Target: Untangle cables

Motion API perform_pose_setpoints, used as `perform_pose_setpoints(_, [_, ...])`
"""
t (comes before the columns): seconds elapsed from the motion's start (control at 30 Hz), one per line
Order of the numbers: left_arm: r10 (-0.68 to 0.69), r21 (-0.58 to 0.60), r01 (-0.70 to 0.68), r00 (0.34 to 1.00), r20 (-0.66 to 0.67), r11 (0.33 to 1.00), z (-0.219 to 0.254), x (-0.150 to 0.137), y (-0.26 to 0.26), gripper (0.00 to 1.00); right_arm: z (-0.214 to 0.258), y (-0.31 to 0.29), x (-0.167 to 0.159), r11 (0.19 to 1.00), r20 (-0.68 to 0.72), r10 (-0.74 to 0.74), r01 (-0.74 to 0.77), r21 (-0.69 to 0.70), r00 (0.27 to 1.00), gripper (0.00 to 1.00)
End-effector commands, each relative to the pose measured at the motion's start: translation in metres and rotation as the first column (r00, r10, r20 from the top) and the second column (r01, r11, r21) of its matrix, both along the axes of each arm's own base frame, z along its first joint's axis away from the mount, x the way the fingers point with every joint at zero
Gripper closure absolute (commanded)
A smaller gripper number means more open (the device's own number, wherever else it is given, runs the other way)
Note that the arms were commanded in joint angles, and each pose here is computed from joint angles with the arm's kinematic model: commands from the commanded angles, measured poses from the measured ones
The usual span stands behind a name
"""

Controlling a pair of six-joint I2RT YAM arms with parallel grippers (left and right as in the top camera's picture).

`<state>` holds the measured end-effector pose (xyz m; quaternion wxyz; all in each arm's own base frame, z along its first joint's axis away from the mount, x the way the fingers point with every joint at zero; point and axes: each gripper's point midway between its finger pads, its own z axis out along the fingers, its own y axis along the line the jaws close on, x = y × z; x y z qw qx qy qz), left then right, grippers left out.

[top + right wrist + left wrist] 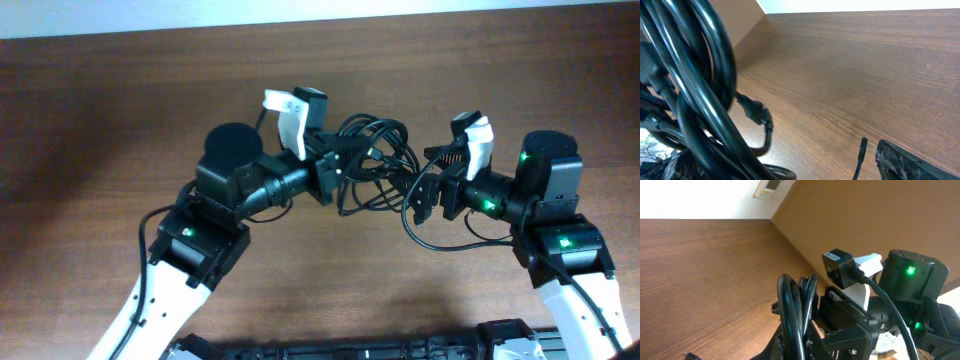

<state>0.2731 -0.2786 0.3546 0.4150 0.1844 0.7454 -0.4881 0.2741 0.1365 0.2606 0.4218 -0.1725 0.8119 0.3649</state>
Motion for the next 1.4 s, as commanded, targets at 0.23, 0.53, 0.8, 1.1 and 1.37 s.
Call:
perform_pose_setpoints(0.23, [-0.162, -0.036, 0.163, 0.986, 0.023, 0.986, 0.017, -0.037, -0.028, 1.0, -0.035, -0.049, 0.021, 0.927, -0.156, -0.37, 0.354, -0.122, 0.916, 0.02])
perform_pose_setpoints(0.53, [-0.073, -0.033, 0.074, 0.997, 0.039, 0.997, 0.018, -0.019, -0.018, 1.0, -0.042, -0.057, 0.021, 0.905, -0.181, -0.421, 0.4, -0.145, 0.889, 0.02])
perform_pose_setpoints(0.8, [0.162, -0.016, -0.161, 0.985, 0.052, 0.987, 0.017, 0.03, 0.022, 1.0, -0.039, -0.029, 0.002, 0.972, -0.045, -0.118, 0.106, -0.209, 0.992, 0.02])
perform_pose_setpoints(1.1, [0.18, 0.002, -0.18, 0.983, 0.031, 0.984, 0.01, 0.034, 0.028, 1.0, -0.025, -0.014, -0.006, 0.987, 0.001, -0.019, 0.019, -0.157, 1.0, 0.02])
perform_pose_setpoints(1.37, [-0.004, 0.001, 0.005, 0.999, -0.036, 1.0, 0.001, 0.004, 0.012, 1.0, -0.009, -0.022, -0.002, 0.986, 0.032, -0.107, 0.11, -0.127, 0.994, 0.02])
